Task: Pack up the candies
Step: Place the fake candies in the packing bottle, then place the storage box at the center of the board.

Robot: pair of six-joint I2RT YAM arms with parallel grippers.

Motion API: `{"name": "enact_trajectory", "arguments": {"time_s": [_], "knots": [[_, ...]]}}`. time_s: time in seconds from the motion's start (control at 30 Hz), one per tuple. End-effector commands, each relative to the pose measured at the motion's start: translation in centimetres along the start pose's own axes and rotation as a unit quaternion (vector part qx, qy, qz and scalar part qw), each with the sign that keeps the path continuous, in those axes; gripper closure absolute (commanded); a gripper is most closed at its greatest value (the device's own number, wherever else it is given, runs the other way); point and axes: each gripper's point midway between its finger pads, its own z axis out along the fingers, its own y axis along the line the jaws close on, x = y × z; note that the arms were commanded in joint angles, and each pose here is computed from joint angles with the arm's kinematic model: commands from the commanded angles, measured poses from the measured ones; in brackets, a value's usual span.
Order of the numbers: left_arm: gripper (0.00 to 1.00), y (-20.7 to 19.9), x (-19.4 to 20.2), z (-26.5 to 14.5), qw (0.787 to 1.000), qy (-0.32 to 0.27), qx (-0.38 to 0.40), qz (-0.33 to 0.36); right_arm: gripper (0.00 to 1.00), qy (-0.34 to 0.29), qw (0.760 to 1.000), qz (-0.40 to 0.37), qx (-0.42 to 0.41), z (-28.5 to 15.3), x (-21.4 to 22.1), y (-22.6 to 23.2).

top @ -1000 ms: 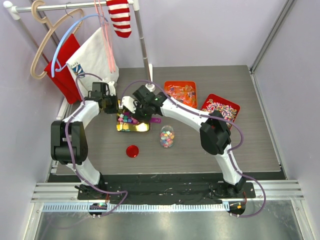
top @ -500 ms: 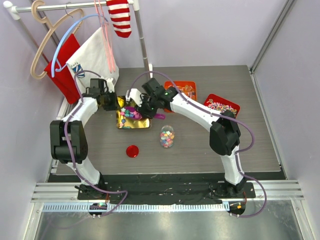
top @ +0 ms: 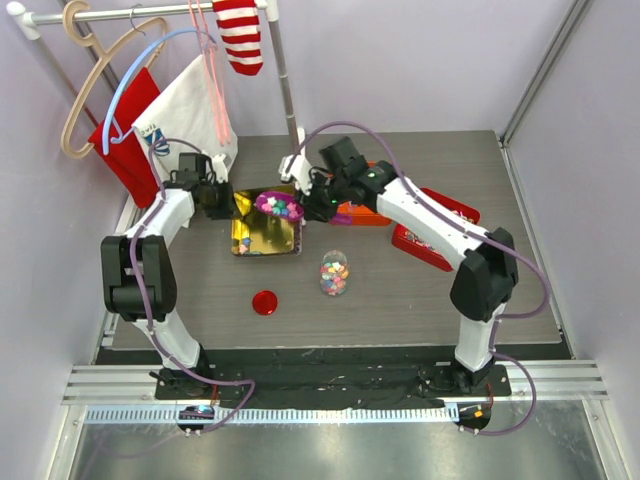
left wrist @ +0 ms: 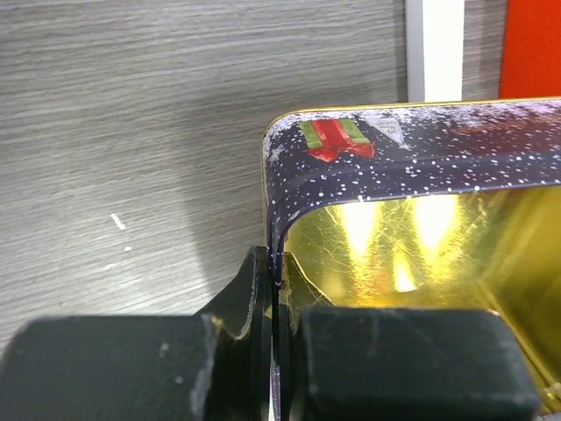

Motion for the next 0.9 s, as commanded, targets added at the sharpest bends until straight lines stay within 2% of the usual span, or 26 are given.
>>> {"name": "enact_trajectory", "arguments": {"time_s": [0.0,0.3,0.6,0.87], "knots": [[1.00,0.0,-1.5,-1.5,1.000,-0.020,0.022,-0.002,0.99,-0.050,0.998,-0.020,0.045,-5.9,-2.4,-1.7],[1.00,0.9,-1.3,-2.0,1.000,-0.013,-0.004,0.006,0.99,-0.056,0.993,-0.038,0.092,-11.1,-1.6,-1.8],[1.00,3.0,0.3,-1.5,0.998,0.013,-0.052,0.018,0.99,0.068,0.993,-0.075,0.066,-14.6,4.9,1.6],[1.00,5.3,2.7,-0.8,0.994,0.059,-0.089,0.027,0.99,0.143,0.983,-0.100,0.057,-17.4,8.5,3.2]]}}
